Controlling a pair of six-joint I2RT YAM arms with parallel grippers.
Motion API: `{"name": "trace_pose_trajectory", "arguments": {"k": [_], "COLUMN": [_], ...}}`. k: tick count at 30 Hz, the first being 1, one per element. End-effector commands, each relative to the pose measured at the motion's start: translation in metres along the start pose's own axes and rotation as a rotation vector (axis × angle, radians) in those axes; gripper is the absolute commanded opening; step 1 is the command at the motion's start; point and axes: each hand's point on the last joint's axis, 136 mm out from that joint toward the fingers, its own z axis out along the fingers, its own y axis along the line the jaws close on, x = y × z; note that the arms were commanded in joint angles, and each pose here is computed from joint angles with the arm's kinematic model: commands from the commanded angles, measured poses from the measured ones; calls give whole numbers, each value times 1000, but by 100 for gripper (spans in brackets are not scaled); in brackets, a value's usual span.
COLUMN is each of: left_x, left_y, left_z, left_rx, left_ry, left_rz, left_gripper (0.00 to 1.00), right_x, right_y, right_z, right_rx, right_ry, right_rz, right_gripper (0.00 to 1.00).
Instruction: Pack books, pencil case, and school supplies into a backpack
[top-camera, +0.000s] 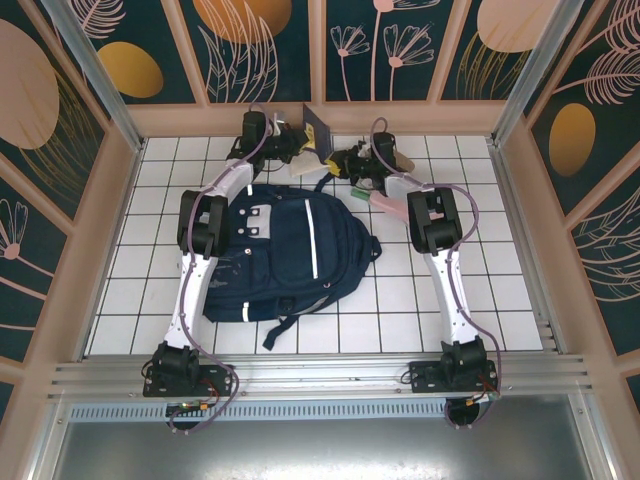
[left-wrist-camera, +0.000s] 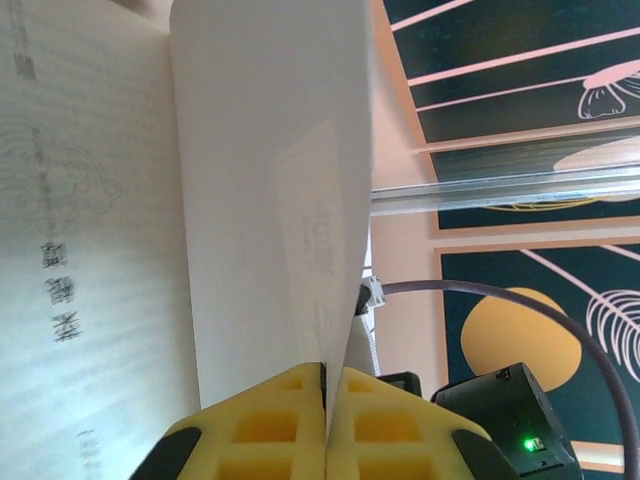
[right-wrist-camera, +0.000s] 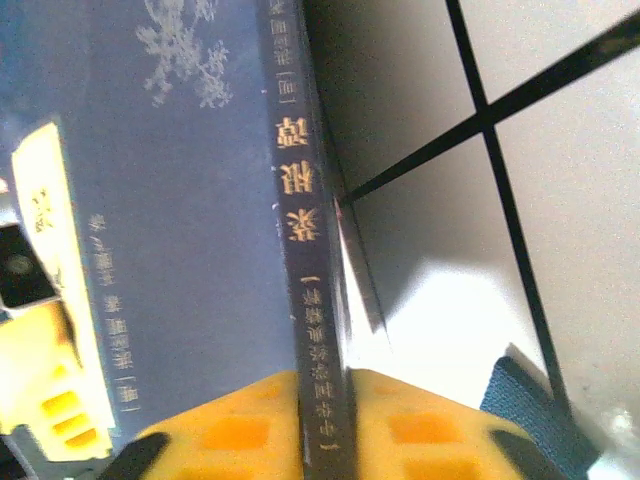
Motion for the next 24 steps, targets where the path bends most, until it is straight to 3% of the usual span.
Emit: {"name": "trace_pose_trajectory", "arguments": {"k": [1, 6, 10, 14, 18, 21, 24], "left_x": [-5, -6, -25, -39, -28, -12, 11], "left_y": [-48, -42, -31, -21, -26, -37, -50], "left_z": [-14, -20, -48, -92, -116, -127, -138], "left_rx": [60, 0, -91, -183, -221, -170, -73], "left_ry": [-2, -6, -75, -179, -212, -212, -203], "left_rz": [85, 88, 73, 47, 46, 6, -60], "left_gripper": [13, 49, 77, 85, 90, 98, 99], "right_x": [-4, -4, -6, -9, -10, -5, 6], "right_y": [26, 35, 42, 56, 89, 119, 150], "right_z": [-8, -17, -28, -40, -48, -55, -63], "right_rx": [-77, -90, -93, -93, -126, -160, -188], "right_ry": [-29, -47, -67, -93, -108, -118, -121], "right_rz": [-13, -33, -50, -81, -127, -170, -216], "right_gripper": [7, 0, 0, 0, 0, 0, 0]}}
